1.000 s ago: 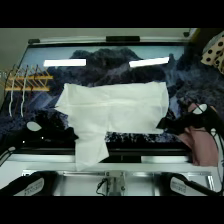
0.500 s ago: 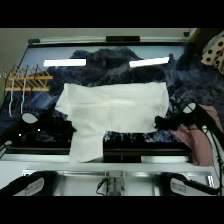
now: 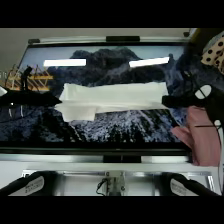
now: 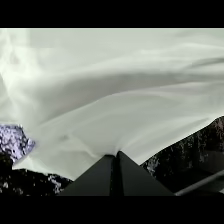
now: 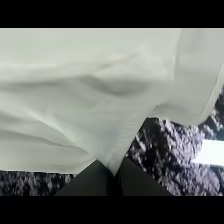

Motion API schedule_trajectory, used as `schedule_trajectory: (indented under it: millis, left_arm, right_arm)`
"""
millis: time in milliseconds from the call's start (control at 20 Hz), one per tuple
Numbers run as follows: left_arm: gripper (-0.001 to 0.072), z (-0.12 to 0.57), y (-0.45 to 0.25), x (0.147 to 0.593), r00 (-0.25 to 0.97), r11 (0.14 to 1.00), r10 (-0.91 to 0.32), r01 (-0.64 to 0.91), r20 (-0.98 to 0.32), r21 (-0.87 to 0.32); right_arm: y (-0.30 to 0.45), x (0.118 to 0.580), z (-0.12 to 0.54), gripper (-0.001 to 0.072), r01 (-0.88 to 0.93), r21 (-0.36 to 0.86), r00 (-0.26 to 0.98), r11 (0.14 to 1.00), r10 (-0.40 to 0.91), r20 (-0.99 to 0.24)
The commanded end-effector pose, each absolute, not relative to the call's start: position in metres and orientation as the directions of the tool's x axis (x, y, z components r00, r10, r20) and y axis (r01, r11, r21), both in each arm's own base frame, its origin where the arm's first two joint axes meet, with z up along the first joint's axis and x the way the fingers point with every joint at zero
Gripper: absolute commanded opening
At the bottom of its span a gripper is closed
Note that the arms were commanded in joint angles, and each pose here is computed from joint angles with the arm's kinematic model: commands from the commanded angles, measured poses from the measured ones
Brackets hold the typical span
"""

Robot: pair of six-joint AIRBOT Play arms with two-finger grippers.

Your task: Fold the shirts.

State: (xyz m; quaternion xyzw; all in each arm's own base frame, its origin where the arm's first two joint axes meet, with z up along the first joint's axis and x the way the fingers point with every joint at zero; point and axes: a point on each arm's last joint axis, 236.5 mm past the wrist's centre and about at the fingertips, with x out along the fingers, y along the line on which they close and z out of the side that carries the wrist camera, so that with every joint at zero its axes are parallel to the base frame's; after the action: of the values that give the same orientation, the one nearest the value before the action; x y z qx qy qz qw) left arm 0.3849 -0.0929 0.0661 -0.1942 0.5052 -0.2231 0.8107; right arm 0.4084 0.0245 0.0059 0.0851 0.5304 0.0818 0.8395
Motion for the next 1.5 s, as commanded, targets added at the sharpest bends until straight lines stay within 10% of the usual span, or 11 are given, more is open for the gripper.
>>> schedule_trajectory:
  millis: [0,400,450,500,550,600,1050,1450]
  left_arm:
    - [0.0027,0.07,-0.106,0.444,0.41,0.82,-0.566,0.188,-0.715,-0.541]
    - [0.0027,0.005,-0.1,0.548,0.39,0.79,-0.567,0.008,-0.725,-0.614]
    - [0.0063,-0.014,-0.104,0.546,0.359,0.781,-0.573,-0.032,-0.737,-0.624]
    - [0.0303,-0.024,-0.107,0.544,0.335,0.772,-0.584,-0.05,-0.739,-0.633]
    - [0.0689,-0.028,-0.109,0.543,0.324,0.765,-0.594,-0.057,-0.736,-0.642]
    - [0.072,-0.027,-0.107,0.542,0.321,0.765,-0.595,-0.056,-0.737,-0.642]
    - [0.072,0.057,-0.084,0.515,0.319,0.762,-0.62,0.027,-0.717,-0.647]
    - [0.072,0.097,-0.13,0.499,0.317,0.759,-0.644,0.146,-0.697,-0.635]
  right_arm:
    - [0.039,0.476,0.012,0.0048,-0.046,0.211,0.523,0.976,0.204,-0.827]
    - [0.039,0.569,-0.041,0.0051,0.052,0.26,0.532,0.964,0.193,-0.824]
    - [0.041,0.568,-0.053,0.0221,0.062,0.27,0.513,0.961,0.201,-0.834]
    - [0.042,0.565,-0.061,0.0675,0.067,0.276,0.491,0.959,0.209,-0.846]
    - [0.04,0.559,-0.065,0.0682,0.051,0.26,0.468,0.964,0.207,-0.859]
    - [0.033,0.553,-0.063,0.0684,0.032,0.239,0.444,0.971,0.2,-0.873]
    - [-0.084,0.504,-0.073,0.0693,0.292,0.399,0.334,0.869,0.298,-0.894]
    - [-0.033,0.516,-0.109,0.0692,0.313,0.617,0.324,0.722,0.529,-0.784]
